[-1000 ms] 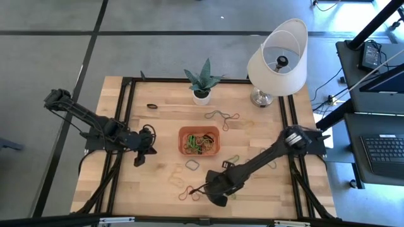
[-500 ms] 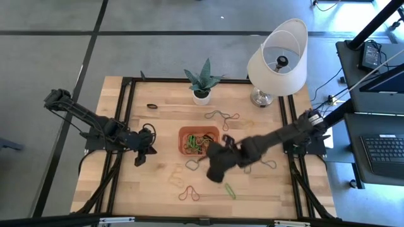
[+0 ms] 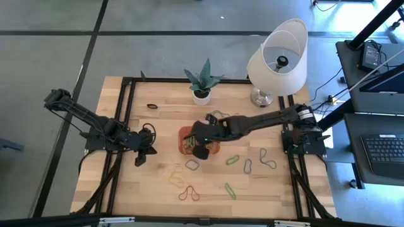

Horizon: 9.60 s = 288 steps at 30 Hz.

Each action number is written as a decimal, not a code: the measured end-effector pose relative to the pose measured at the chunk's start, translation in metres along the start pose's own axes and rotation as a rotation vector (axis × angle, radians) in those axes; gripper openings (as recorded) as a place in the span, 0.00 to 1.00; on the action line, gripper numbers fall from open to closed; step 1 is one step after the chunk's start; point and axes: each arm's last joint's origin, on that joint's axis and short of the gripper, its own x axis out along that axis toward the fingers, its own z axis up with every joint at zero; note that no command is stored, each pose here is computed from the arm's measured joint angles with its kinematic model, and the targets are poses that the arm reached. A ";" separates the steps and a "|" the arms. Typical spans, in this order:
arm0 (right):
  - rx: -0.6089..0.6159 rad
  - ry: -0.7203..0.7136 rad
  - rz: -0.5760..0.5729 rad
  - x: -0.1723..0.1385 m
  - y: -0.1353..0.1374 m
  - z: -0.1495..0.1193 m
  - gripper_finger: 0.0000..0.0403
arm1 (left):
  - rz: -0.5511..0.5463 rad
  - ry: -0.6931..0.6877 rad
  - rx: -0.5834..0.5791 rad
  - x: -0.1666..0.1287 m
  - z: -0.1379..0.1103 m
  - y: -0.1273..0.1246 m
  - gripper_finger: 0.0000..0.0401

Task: Pick and place rubber bands into bin
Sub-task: Put the red rubber band into the orange bin, then put the black rubber band into the orange bin, then put the blue rubber band into the orange bin

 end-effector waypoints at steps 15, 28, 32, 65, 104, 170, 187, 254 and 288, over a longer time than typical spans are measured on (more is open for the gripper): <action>0.077 0.203 -0.070 0.051 -0.002 -0.028 0.12 | 0.000 -0.001 -0.001 0.000 0.000 0.000 0.01; 0.089 0.233 -0.086 0.043 -0.005 -0.029 0.36 | 0.007 -0.006 0.014 0.000 0.000 0.000 0.01; 0.066 0.234 -0.084 0.034 -0.006 -0.027 0.42 | 0.040 -0.032 0.008 0.000 0.001 0.001 0.01; 0.262 -0.298 0.318 -0.134 -0.094 -0.214 0.26 | 0.620 0.170 -0.463 -0.043 0.082 0.029 0.12; 0.581 -0.492 0.172 -0.127 -0.115 -0.196 0.26 | 0.514 0.819 -0.160 0.035 0.090 0.253 0.30; 0.396 -0.307 0.124 -0.103 -0.108 -0.204 0.26 | 0.523 0.432 -0.161 0.142 0.230 -0.035 0.32; 0.434 -0.373 0.240 -0.109 -0.095 -0.199 0.12 | 0.424 0.367 0.113 0.081 0.237 -0.066 0.13; 0.969 0.523 -0.484 -0.051 -0.065 -0.275 0.02 | 0.223 -0.039 0.014 0.000 0.044 0.001 0.01; 0.270 -0.097 -0.287 -0.091 0.016 -0.018 0.00 | 0.231 -0.043 0.014 0.000 0.044 0.001 0.01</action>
